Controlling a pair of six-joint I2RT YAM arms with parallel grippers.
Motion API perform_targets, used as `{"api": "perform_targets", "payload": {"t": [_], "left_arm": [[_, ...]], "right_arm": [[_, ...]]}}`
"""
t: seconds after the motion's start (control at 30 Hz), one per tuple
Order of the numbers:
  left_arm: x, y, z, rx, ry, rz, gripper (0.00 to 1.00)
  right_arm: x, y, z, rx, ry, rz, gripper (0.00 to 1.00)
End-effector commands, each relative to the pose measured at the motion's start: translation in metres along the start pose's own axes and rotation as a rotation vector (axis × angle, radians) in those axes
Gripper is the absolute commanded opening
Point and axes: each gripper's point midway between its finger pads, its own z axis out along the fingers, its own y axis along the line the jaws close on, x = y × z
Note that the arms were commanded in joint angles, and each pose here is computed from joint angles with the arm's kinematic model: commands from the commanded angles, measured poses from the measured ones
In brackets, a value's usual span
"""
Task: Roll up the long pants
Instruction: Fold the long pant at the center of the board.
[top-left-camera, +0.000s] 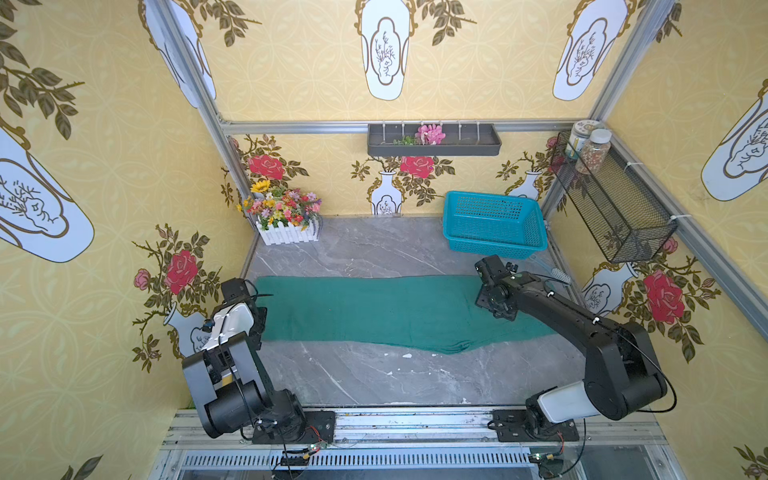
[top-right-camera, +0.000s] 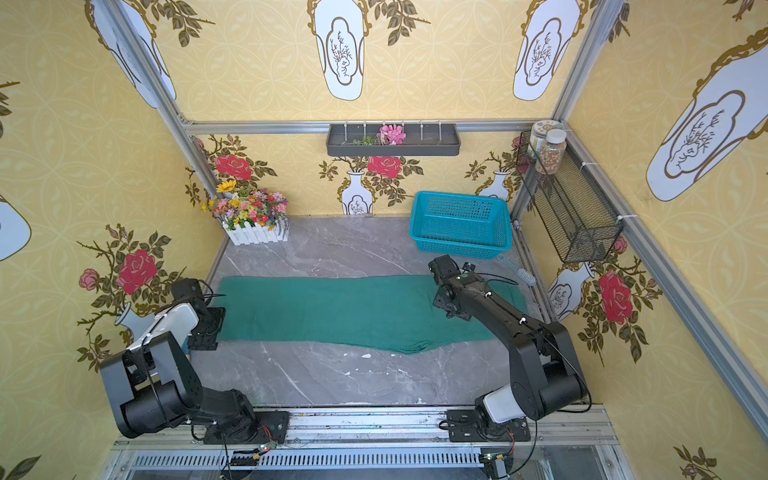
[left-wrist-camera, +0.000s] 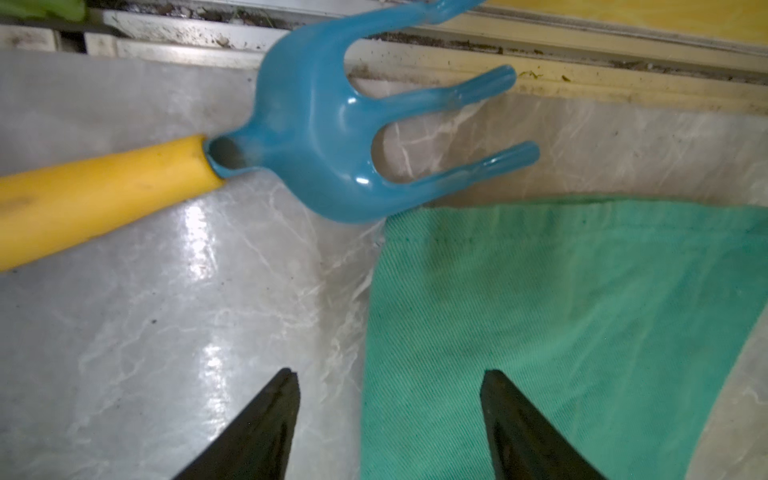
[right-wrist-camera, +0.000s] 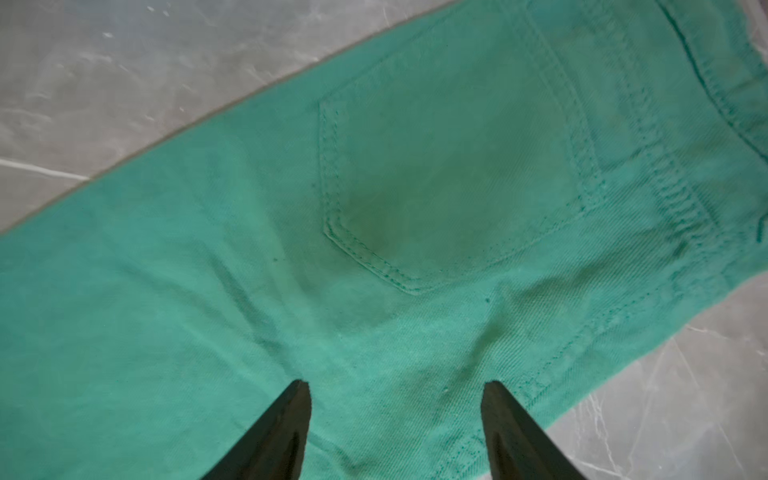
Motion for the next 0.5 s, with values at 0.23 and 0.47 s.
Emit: {"api": "perform_targets", "payload": {"t": [0.23,0.47], "left_arm": [[-0.014,-0.003,0.028,0.037,0.084,0.007,0.85],[-0.012,-0.015,0.037,0.091,0.104,0.046,0.82]], "right_arm": [[-0.001,-0.008,-0.006,0.024,-0.007,0.001,0.7],[0.005,-0.016,-0.007,0.041,-0.005,0.01,0.7]]}}
